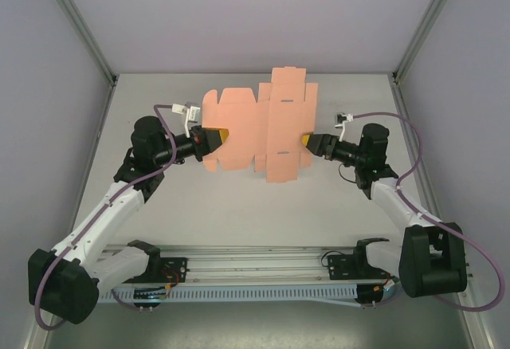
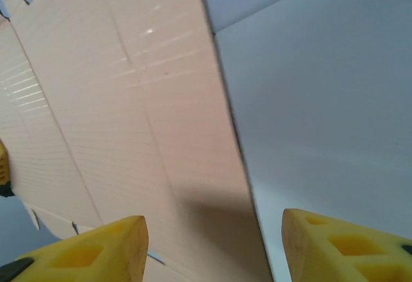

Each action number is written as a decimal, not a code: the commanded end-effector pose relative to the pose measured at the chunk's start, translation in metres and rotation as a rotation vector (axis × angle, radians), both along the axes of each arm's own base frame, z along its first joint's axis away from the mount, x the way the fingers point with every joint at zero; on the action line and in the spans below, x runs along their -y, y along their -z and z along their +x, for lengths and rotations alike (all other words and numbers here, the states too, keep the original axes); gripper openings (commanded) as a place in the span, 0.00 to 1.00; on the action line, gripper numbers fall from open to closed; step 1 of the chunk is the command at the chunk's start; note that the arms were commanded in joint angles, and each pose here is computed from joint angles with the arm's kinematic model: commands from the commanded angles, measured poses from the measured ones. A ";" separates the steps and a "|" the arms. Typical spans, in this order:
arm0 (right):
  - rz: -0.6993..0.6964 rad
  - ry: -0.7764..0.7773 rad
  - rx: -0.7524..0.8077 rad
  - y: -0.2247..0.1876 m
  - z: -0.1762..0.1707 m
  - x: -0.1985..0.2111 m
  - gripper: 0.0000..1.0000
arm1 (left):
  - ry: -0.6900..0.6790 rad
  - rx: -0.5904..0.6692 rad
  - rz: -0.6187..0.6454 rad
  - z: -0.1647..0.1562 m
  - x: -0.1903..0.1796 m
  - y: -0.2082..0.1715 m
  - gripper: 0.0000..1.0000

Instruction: Assemble paper box

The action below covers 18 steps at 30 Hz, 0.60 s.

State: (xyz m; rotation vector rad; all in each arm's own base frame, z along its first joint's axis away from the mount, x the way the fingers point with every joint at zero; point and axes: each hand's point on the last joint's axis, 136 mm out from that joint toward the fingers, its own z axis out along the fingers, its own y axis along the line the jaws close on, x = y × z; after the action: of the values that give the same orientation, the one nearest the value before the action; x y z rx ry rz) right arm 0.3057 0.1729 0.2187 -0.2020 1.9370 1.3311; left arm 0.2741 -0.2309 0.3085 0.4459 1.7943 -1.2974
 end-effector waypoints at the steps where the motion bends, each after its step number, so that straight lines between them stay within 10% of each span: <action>1: 0.007 -0.021 0.040 -0.009 -0.002 0.000 0.57 | 0.038 0.062 -0.045 -0.007 0.003 -0.018 0.00; 18: 0.021 -0.107 0.176 -0.031 -0.021 -0.004 0.30 | 0.030 0.055 -0.065 -0.005 0.003 -0.019 0.00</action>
State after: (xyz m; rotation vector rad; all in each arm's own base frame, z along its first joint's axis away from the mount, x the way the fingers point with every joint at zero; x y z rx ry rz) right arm 0.2993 0.1709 0.2336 -0.2798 1.8710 1.3348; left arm 0.2731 -0.2320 0.3161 0.4452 1.7545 -1.3258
